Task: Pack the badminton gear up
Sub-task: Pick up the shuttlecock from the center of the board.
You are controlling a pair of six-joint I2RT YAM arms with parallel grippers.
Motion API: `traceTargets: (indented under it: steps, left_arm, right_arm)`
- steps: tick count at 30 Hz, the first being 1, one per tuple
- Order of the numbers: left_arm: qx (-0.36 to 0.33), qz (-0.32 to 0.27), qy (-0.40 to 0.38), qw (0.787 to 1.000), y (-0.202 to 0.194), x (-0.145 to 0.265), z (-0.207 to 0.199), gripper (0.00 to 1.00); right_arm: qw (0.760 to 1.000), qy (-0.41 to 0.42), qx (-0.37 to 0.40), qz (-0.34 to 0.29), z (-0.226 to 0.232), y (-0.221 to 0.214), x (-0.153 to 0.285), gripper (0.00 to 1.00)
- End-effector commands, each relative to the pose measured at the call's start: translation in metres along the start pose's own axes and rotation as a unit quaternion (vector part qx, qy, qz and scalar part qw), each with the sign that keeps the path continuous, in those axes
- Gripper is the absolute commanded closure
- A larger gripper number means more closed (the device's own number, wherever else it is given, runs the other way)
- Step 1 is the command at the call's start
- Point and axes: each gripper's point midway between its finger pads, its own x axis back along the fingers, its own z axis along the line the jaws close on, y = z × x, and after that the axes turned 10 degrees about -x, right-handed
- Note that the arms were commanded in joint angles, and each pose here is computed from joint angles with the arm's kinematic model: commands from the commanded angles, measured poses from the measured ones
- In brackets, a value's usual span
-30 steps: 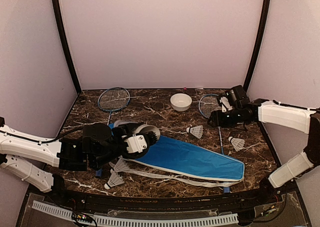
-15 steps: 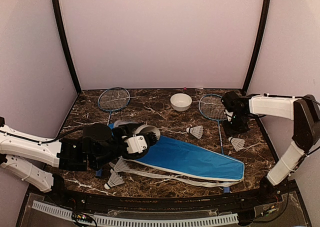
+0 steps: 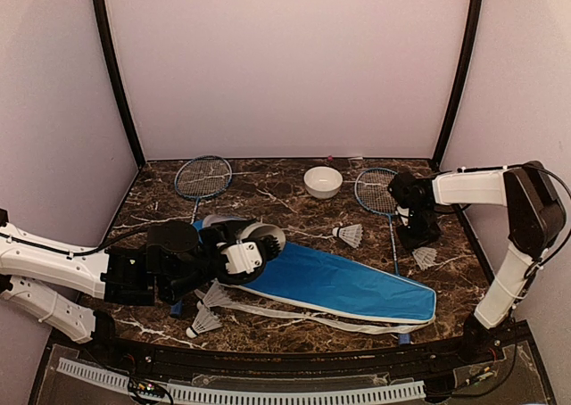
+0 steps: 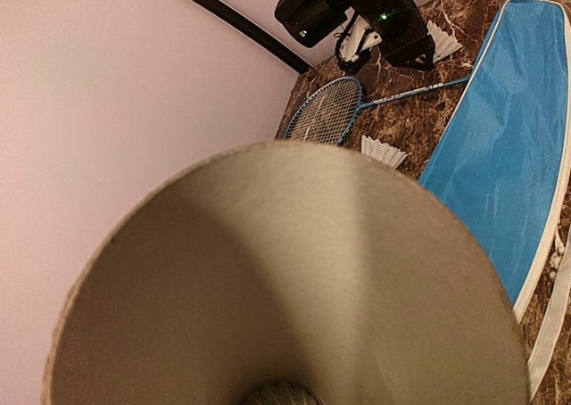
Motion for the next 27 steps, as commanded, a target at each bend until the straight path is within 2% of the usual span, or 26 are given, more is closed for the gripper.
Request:
traceTargets:
  steps: [1, 9, 14, 23, 27]
  left_arm:
    - [0.011, 0.014, -0.008, 1.000, -0.010, 0.005, -0.006, 0.54]
    - [0.010, 0.013, -0.008, 1.000, -0.009, 0.005, -0.006, 0.54]
    - [0.009, 0.014, -0.006, 1.000, -0.009, 0.006, -0.005, 0.54]
    - [0.019, 0.011, 0.000, 1.000, -0.007, 0.007, -0.001, 0.54]
    - [0.031, 0.010, 0.008, 0.999, -0.004, 0.006, 0.005, 0.54]
  right_arm:
    - [1.000, -0.009, 0.006, 0.003, 0.002, 0.003, -0.005, 0.57]
    - [1.000, -0.005, 0.003, 0.006, 0.005, 0.003, -0.010, 0.74]
    - [1.000, -0.006, -0.006, 0.000, 0.005, 0.004, -0.010, 0.76]
    - [0.993, 0.053, -0.056, -0.086, 0.008, 0.030, 0.028, 0.78]
    - [0.983, 0.086, -0.088, -0.139, 0.006, 0.037, 0.052, 0.78]
